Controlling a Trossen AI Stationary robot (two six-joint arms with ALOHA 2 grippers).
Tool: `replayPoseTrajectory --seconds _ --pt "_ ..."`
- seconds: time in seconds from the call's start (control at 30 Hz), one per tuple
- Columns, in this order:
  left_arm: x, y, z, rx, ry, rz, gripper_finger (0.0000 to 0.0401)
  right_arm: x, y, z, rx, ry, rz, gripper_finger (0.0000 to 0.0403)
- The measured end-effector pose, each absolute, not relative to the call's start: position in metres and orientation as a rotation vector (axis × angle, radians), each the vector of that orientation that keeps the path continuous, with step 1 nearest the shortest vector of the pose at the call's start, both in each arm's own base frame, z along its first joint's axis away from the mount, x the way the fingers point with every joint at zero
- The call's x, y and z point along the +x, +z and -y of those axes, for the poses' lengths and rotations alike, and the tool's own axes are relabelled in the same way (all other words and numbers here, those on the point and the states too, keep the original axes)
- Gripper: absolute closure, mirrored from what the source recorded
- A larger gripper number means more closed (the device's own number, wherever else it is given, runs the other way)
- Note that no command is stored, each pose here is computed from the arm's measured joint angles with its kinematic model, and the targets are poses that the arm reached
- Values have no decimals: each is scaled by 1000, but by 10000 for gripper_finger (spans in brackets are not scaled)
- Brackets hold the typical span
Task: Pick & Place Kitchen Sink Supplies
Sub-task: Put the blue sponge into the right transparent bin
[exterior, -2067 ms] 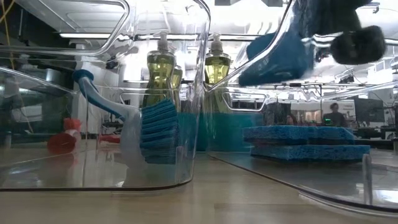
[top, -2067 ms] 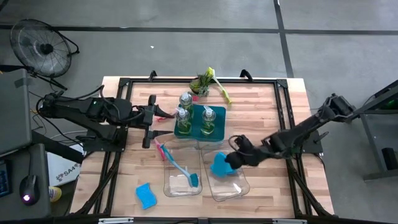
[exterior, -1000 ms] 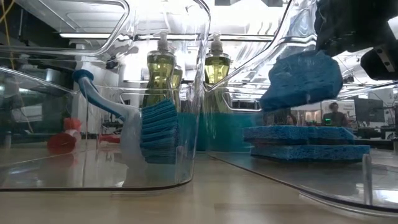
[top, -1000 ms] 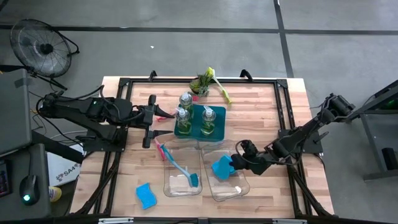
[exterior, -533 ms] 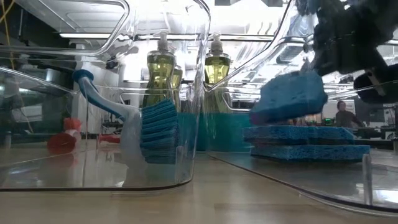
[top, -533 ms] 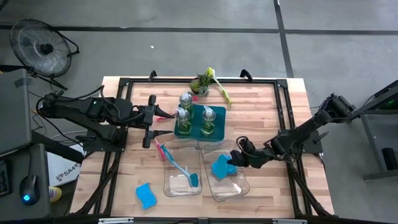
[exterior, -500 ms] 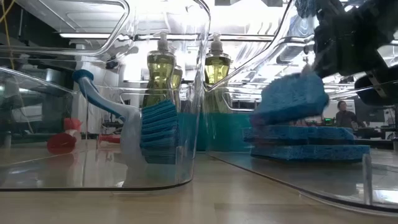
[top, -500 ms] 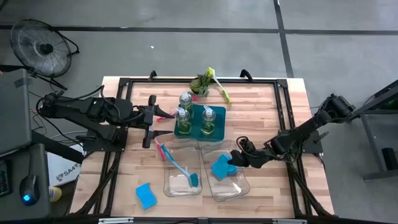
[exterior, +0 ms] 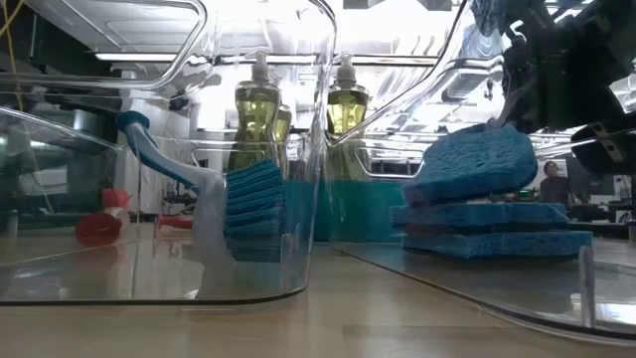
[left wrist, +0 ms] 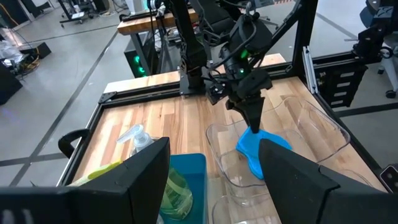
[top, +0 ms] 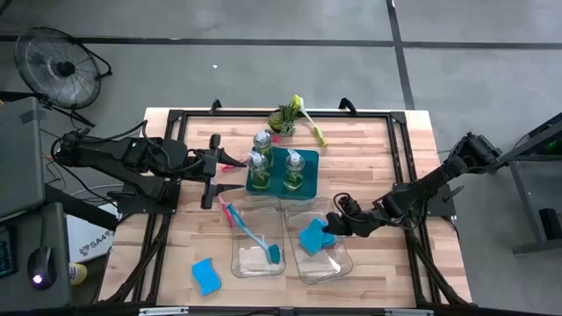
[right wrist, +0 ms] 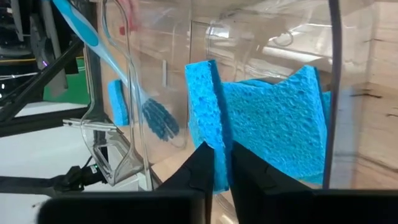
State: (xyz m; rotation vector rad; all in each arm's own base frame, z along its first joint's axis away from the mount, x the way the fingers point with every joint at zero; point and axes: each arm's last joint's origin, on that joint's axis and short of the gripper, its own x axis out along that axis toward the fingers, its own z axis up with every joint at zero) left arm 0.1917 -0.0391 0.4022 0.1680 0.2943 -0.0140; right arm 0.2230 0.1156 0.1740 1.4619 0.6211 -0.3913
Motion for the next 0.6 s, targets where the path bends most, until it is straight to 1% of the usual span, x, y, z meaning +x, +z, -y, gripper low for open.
replayPoseTrajectory --seconds 0.3,0.6 --pt "192 402 39 168 -14 -294 158 223 173 -115 1455 -395 -629 307" --pt "192 402 39 166 -14 -294 158 222 173 -116 1409 -358 -666 269"
